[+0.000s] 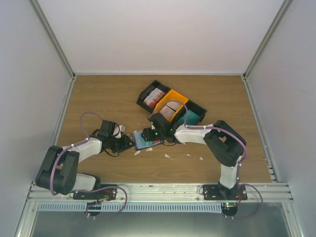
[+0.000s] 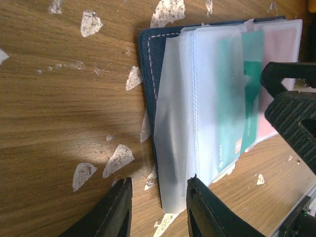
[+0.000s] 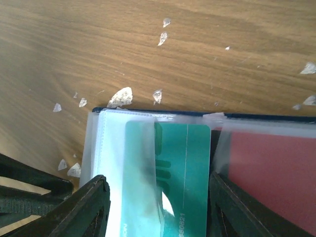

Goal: Put the credit cards into the card holder
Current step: Insert the credit card into the card holder.

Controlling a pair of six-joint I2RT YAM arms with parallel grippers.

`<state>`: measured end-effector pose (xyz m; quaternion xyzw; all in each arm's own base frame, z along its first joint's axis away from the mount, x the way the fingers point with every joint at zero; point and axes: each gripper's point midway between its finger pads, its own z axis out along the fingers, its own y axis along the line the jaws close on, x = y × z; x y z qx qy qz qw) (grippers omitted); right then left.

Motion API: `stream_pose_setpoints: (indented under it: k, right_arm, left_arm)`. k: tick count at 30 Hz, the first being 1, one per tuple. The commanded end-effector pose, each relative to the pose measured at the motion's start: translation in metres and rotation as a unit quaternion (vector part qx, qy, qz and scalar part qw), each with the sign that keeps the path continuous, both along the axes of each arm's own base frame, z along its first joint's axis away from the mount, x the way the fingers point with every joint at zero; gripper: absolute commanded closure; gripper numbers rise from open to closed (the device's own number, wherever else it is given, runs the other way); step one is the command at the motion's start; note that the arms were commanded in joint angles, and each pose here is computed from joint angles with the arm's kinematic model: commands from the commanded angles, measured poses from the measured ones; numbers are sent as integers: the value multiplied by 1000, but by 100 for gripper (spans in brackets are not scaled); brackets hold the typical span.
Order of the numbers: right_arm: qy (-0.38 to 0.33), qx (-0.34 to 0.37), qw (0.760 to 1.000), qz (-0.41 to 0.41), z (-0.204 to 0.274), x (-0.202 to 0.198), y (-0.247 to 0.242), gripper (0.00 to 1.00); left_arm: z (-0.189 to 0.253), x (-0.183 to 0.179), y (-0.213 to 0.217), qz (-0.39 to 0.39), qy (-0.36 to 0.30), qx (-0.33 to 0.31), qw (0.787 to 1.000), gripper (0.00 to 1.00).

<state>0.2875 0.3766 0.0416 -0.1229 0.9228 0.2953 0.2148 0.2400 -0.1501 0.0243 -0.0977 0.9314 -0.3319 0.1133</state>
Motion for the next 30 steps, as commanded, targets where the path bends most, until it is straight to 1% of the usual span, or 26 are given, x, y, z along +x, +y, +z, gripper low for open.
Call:
stream_pose_setpoints:
  k: [1, 6, 12, 18, 22, 30]
  right_arm:
    - [-12, -76, 997, 5, -10, 6, -14, 43]
    - [2, -89, 996, 13, -20, 2, -12, 43]
    - [27, -81, 996, 37, -29, -13, -3, 45]
    - [43, -41, 997, 58, -24, -24, 10, 46]
    - [48, -2, 997, 64, -17, -28, 19, 45]
    - [42, 36, 996, 67, -12, -27, 25, 45]
  left_arm:
    - [-3, 2, -1, -4, 6, 7, 1000, 66]
    - [-1, 7, -2, -6, 2, 7, 1000, 64]
    - [-6, 10, -3, -6, 8, 8, 1000, 65]
    - [-10, 12, -5, -8, 14, 4, 1000, 71]
    - [-12, 12, -6, -9, 17, 2, 1000, 74]
    - [-15, 11, -5, -10, 19, 5, 1000, 75]
